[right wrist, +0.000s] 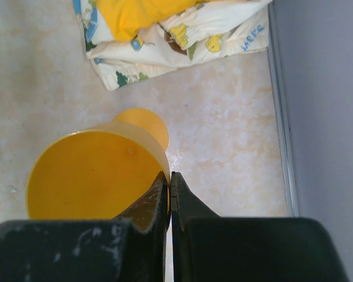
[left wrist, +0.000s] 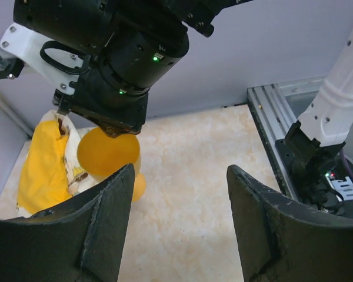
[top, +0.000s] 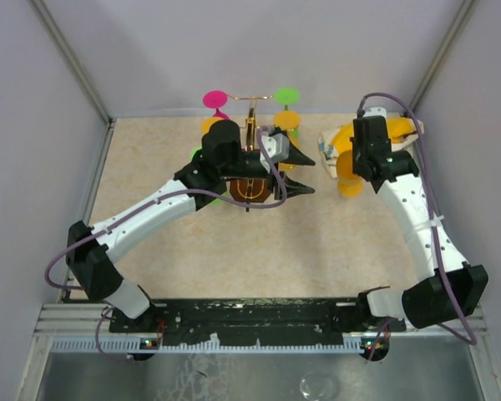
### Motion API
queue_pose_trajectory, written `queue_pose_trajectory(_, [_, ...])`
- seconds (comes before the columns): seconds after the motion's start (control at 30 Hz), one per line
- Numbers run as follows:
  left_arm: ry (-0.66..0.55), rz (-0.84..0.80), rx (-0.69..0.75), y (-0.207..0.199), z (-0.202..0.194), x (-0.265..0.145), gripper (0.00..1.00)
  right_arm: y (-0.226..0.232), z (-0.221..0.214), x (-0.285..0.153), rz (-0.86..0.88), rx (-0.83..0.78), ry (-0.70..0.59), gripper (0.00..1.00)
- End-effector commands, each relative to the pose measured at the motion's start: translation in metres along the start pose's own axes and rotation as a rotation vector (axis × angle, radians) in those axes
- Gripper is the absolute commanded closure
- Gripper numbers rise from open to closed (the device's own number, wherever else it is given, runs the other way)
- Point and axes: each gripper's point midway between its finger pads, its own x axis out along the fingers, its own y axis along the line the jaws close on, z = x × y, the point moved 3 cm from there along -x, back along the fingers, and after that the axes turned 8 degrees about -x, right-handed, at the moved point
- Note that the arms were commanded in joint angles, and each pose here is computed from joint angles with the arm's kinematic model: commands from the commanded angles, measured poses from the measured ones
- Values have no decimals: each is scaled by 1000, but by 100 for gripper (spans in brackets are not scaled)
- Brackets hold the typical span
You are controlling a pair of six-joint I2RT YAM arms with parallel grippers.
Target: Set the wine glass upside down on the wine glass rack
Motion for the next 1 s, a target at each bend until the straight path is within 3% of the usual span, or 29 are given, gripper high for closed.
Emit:
queue_pose_trajectory(0.0, [-145,5,55,-7,50,-5,30,-26,55,-29,-59,57,-216,100])
queue_pose_trajectory(0.2, [-368,371,36,43,101,-39,25,-50,126,-77,-78,124,-592,100])
queue_pose_trajectory(0.4, [-567,533,-239,90,135,-80,25,-72,169,-135,-130,114,-976,100])
queue_pose_trajectory(0.57, [-721,781,-473,126,148,-117,27,-61,190,-165,-65,93,-1275,100])
queue_pose_trajectory(0.77, [-910,817,-625,124,167,-143,26,-28,211,-184,100,113,-1476,100])
queue_pose_trajectory(0.97, [-1041,748,-762,116,171,-154,26,14,222,-193,209,117,-1599,100])
